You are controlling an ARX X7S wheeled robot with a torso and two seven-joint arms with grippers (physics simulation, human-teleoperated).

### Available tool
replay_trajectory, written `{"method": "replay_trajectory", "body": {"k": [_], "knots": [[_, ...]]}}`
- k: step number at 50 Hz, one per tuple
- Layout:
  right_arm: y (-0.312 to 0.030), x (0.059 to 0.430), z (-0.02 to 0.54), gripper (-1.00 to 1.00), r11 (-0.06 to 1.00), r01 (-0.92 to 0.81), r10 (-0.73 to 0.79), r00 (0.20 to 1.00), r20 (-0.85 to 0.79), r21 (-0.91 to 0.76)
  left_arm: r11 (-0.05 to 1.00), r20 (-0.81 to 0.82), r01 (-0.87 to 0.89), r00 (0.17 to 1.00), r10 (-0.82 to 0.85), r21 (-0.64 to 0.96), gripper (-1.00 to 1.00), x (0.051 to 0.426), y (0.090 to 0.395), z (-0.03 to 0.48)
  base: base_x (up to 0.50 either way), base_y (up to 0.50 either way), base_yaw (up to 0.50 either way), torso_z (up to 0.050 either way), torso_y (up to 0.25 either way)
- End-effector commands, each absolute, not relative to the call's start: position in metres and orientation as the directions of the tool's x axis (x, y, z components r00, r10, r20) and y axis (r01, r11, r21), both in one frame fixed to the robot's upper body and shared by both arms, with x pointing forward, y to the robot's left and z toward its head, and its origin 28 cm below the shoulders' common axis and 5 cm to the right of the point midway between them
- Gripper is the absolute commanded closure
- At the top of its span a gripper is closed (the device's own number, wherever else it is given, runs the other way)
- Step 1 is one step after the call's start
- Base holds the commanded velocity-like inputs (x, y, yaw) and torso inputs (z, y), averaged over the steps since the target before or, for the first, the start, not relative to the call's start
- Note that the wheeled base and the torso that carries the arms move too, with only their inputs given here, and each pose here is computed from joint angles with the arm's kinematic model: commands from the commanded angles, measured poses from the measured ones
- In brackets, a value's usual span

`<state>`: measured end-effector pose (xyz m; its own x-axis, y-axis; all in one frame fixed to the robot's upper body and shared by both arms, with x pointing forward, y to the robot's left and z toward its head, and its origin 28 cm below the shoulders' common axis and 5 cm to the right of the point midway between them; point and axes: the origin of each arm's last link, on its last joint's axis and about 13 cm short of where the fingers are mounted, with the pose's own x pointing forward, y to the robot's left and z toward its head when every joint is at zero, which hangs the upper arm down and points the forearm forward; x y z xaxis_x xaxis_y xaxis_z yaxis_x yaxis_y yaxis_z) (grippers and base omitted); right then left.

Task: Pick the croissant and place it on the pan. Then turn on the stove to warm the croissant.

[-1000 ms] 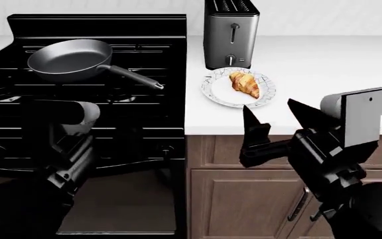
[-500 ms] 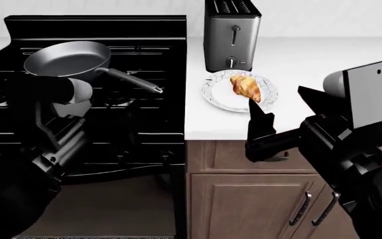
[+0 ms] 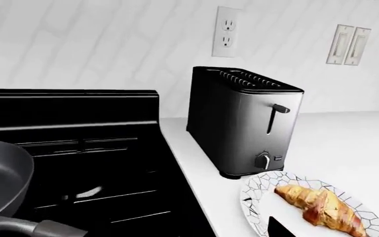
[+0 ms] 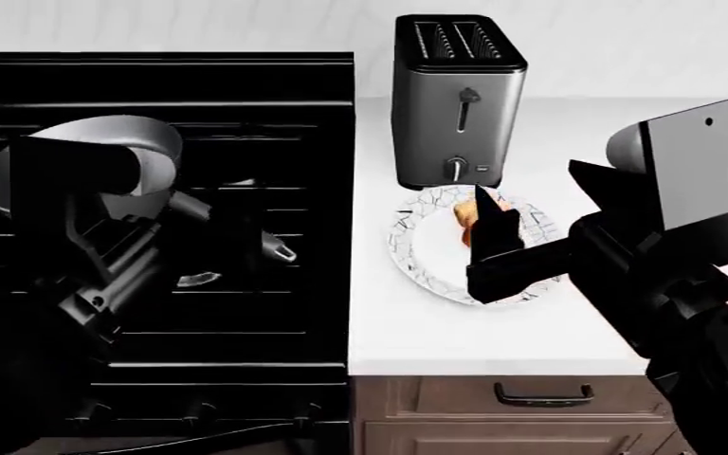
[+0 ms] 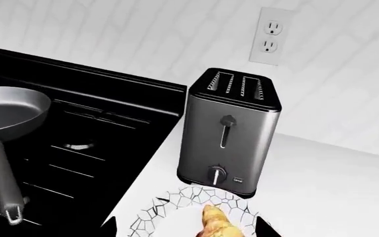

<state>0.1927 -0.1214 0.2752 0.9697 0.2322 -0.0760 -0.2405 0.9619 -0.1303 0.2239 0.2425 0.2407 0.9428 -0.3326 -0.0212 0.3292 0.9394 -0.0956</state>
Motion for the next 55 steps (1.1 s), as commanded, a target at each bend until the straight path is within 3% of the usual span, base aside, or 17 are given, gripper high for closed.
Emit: {"method": "replay_trajectory", "body": {"k": [1,10,27,55], "knots": [[-0.121,0.192,0.278,-1.0,0.963,-0.227,0.216,0.972,-0.087,-0.146,0.938,-0.016,0.334,0.942,-0.336,-0.096,-1.0,0.222,0.243,0.242,0.5,0.0,0.0,0.0,0.0],[-0.121,0.193,0.277,-1.0,0.965,-0.23,0.218,0.971,-0.097,-0.128,0.938,-0.011,0.334,0.942,-0.336,-0.094,-1.0,0.223,0.243,0.241,0.49,0.0,0.0,0.0,0.002],[-0.121,0.191,0.284,-1.0,0.933,-0.273,0.218,0.947,-0.237,-0.236,0.936,-0.011,0.34,0.94,-0.342,-0.092,-1.0,0.224,0.243,0.24,0.0,0.0,0.0,0.0,0.001],[-0.146,0.22,0.298,-1.0,0.899,-0.347,0.213,0.879,-0.426,-0.266,0.935,-0.002,0.337,0.941,-0.339,-0.11,-1.0,0.229,0.246,0.239,0.0,0.0,0.0,0.0,0.0]]}}
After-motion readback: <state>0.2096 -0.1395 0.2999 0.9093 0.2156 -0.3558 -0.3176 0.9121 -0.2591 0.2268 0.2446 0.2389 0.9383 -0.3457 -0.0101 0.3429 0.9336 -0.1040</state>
